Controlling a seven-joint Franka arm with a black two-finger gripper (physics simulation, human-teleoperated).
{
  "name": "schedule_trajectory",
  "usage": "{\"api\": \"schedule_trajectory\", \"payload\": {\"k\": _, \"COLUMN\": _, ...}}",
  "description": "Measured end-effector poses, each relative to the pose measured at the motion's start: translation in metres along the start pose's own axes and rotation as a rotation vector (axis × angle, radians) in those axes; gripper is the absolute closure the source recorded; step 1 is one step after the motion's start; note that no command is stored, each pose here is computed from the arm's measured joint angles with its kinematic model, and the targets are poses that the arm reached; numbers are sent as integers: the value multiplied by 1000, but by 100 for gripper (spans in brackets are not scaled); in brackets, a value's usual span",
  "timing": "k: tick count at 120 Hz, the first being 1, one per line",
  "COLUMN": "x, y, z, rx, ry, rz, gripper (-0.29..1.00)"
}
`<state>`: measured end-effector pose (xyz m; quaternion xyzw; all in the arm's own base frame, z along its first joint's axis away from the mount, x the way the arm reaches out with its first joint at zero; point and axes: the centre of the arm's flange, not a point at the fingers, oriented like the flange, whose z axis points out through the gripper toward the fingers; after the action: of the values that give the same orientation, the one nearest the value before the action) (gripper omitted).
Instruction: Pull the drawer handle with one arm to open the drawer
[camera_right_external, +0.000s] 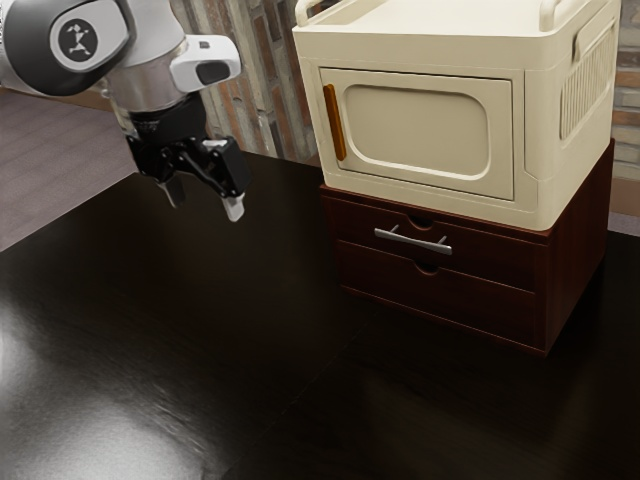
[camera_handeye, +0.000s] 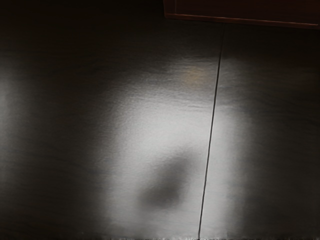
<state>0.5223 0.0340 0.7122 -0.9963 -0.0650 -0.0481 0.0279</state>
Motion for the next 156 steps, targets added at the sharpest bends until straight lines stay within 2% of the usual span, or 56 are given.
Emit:
{"api": "schedule_trajectory", "payload": {"k": 28, "x": -1, "y": 4, "z": -2, "rx": 0, "ry": 1, "rz": -8, "gripper": 0}}
{"api": "schedule_trajectory", "payload": {"k": 41, "x": -18, "y": -4, "z": -81, "rx": -12, "ry": 140, "rz": -29, "gripper": 0}}
{"api": "schedule_trajectory", "payload": {"k": 52, "x": -25, "y": -2, "z": -104, "rx": -23, "ry": 177, "rz": -67, "gripper": 0}}
{"api": "schedule_trajectory", "payload": {"k": 69, "x": -23, "y": 11, "z": -101, "rx": -79, "ry": 154, "rz": -252, "gripper": 0}}
{"api": "schedule_trajectory", "payload": {"k": 92, "x": -21, "y": 23, "z": -96, "rx": -117, "ry": 123, "rz": -551, "gripper": 0}}
{"api": "schedule_trajectory", "payload": {"k": 112, "x": -5, "y": 40, "z": -77, "rx": -127, "ry": 90, "rz": -731, "gripper": 0}}
{"api": "schedule_trajectory", "payload": {"k": 126, "x": 12, "y": 56, "z": -32, "rx": -112, "ry": 60, "rz": -824, "gripper": 0}}
{"api": "schedule_trajectory", "payload": {"k": 143, "x": 24, "y": 76, "z": 24, "rx": -139, "ry": 32, "rz": -914, "gripper": 0}}
{"api": "schedule_trajectory", "payload": {"k": 156, "x": 27, "y": 90, "z": 46, "rx": -192, "ry": 30, "rz": -974, "gripper": 0}}
